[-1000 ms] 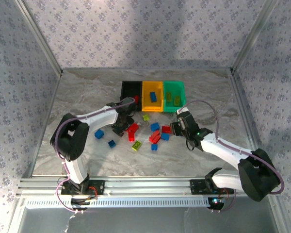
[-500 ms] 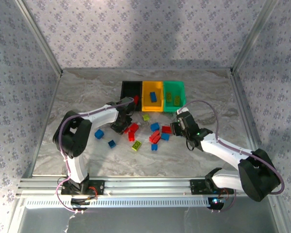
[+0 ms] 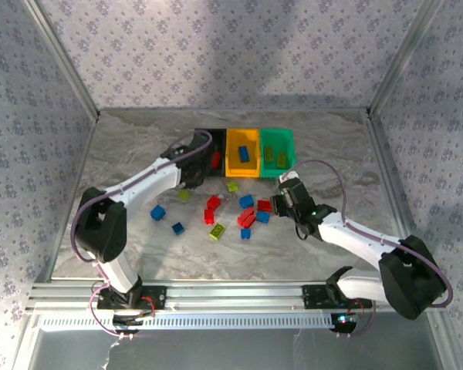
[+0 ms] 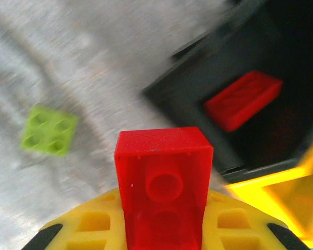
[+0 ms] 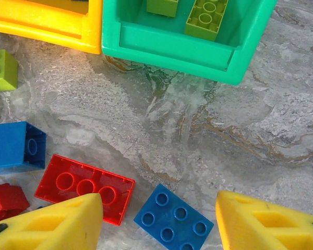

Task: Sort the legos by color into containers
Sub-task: Place the lego in the container.

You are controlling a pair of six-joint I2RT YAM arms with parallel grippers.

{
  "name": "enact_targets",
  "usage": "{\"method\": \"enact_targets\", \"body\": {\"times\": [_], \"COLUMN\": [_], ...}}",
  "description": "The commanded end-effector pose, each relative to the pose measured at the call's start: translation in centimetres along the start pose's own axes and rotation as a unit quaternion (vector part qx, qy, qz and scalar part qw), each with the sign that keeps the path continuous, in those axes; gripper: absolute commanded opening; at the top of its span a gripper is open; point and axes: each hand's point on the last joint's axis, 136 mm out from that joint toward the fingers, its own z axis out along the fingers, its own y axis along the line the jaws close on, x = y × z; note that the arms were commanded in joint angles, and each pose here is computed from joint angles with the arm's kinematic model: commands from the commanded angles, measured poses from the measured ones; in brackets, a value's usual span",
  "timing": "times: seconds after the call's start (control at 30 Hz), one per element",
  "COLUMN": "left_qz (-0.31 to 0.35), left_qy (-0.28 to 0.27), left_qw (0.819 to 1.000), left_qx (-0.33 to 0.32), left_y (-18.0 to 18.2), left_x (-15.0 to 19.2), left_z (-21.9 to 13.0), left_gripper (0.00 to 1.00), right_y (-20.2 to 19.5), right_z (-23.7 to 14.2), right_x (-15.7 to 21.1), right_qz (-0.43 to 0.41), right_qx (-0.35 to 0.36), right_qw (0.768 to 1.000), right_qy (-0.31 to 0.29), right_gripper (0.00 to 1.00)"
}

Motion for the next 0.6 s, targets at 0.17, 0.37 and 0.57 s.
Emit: {"method": "enact_targets", "body": {"times": [0.17,0.37,0.57], "left_qz": [0.251,0.312,0.351], "left_qy": [0.086,0.072,0.061], "left_qw": [0.963,0.947,0.934], "left_qx": [0.039,0.009,0.006], "left_y": [-6.8,-6.2,-6.5], "left_x": [-1.4,-1.9,-2.5], "left_z": [3.1,5.4,5.4], "left_gripper": [0.29,0.32,0.43], "right_y": [-1.0,-1.3,-1.0], "right_z": [-1.3,-2.1,-2.0], "right_x": [-0.3,-0.6,-0.6], "right_qz": [0.004,0.011,0.014], "right_qx": [0.017,0.018,0.005], "right_qw": [0.999,0.999,0.999], "right_qy": [-0.031,-0.048,-0.049], "right_gripper": [0.61,0.61,0.61]}}
